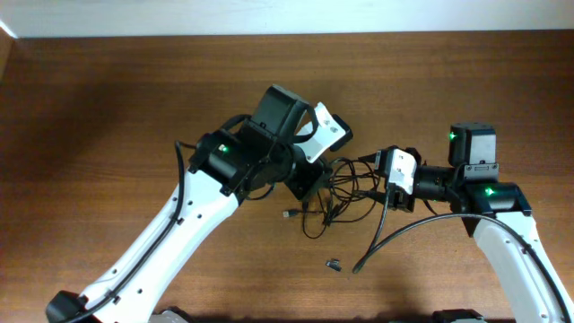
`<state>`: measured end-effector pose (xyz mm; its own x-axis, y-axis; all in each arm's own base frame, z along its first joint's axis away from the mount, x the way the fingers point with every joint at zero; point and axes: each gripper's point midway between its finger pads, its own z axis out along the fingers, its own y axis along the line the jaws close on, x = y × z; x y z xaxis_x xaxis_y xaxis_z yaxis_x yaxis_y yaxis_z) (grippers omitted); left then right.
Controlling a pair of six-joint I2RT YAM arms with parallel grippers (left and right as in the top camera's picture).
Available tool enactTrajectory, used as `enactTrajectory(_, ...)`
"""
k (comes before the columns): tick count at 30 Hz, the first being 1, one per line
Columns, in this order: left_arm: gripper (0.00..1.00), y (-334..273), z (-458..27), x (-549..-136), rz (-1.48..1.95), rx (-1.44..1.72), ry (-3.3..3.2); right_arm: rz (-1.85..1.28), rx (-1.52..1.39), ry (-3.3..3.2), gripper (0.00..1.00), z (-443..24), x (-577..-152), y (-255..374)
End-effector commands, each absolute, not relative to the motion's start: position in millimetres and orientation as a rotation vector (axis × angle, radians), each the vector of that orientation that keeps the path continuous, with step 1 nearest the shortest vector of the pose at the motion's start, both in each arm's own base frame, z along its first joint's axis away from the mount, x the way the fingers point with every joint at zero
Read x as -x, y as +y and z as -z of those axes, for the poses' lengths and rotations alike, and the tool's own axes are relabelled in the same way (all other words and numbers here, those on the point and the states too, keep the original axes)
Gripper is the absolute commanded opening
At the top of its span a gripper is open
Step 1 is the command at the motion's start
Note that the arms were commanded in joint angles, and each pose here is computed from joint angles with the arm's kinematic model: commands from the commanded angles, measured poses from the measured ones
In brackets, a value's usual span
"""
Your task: Untangle cables
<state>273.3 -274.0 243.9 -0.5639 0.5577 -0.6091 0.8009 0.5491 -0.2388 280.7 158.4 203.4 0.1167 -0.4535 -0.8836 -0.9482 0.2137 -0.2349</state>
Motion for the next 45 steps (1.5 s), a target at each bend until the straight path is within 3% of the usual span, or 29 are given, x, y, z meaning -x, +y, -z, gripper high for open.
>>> enactTrajectory(1, 0.00, -278.5, -272.4, -271.5, 0.768, -1.002, 2.303, -0.631, 1.338, 1.523, 0.62, -210.8, -289.1, 158.7)
enactTrajectory(8, 0.00, -277.5, -274.4, -270.3, 0.786, -0.948, 2.338, -0.577, 1.306, 1.459, 0.71, -227.3, -304.3, 159.4)
enactTrajectory(11, 0.00, -269.0, -284.5, -280.7, 0.821, -0.780, 2.392, -0.566, 1.308, 1.446, 0.75, -230.0, -304.9, 159.5)
enactTrajectory(15, 0.00, -267.1, -302.5, -281.6, 0.984, -0.724, 2.375, -0.566, 1.308, 1.445, 0.75, -230.1, -304.9, 159.5)
enactTrajectory(20, 0.00, -269.9, -307.1, -276.4, 1.054, -0.745, 2.360, -0.565, 1.308, 1.444, 0.67, -230.1, -305.1, 159.5)
enactTrajectory(26, 0.00, -266.7, -301.2, -270.5, 1.041, -0.780, 2.383, -0.517, 1.313, 1.386, 0.72, -239.4, -311.9, 159.8)
enactTrajectory(28, 0.00, -266.5, -301.0, -269.9, 1.041, -0.780, 2.386, -0.517, 1.313, 1.386, 0.66, -239.2, -312.0, 159.8)
enactTrajectory(30, 0.00, -267.0, -301.7, -270.2, 1.045, -0.781, 2.381, -0.524, 1.312, 1.394, 0.50, -237.8, -311.4, 159.8)
enactTrajectory(36, 0.00, -278.9, -315.9, -261.3, 1.180, -0.834, 2.310, -0.525, 1.312, 1.395, 0.49, -237.4, -311.4, 159.8)
enactTrajectory(45, 0.00, -280.2, -317.3, -259.2, 1.201, -0.841, 2.305, -0.520, 1.313, 1.390, 0.15, -238.3, -312.0, 159.8)
